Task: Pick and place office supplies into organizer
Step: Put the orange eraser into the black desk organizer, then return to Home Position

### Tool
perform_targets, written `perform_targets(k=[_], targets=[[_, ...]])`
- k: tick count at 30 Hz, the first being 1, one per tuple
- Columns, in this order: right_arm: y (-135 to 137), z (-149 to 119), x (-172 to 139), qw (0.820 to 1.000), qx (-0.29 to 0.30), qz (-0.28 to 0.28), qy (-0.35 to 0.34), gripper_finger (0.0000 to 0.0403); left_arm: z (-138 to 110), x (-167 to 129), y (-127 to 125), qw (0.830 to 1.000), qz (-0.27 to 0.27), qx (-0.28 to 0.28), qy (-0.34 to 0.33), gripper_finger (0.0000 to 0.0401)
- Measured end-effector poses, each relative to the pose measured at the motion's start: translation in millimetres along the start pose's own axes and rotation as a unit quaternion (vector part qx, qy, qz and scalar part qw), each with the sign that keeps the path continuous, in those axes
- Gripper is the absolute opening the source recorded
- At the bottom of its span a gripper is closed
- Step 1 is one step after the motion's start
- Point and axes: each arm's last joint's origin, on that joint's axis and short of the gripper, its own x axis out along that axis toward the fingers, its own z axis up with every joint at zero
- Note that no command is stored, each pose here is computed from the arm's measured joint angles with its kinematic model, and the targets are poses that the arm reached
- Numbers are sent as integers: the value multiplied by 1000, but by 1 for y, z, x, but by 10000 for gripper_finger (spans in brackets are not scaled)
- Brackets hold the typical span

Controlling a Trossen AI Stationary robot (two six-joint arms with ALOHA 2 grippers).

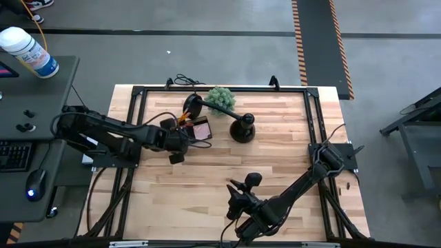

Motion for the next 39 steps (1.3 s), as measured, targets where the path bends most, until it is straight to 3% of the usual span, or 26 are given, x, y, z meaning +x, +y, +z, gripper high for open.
perform_targets(k=[8,17,32,39], targets=[[0,0,0,1000,2,1,-1,96,-7,7,1,999,40,5,-2,67],[0,0,0,1000,3,1,-1,96,-6,7,0,999,37,6,-6,69],[0,0,0,1000,3,1,-1,96,-6,7,0,999,36,6,-5,149],[1,0,-1,1000,3,2,-1,96,-6,6,0,999,35,-3,-7,159]])
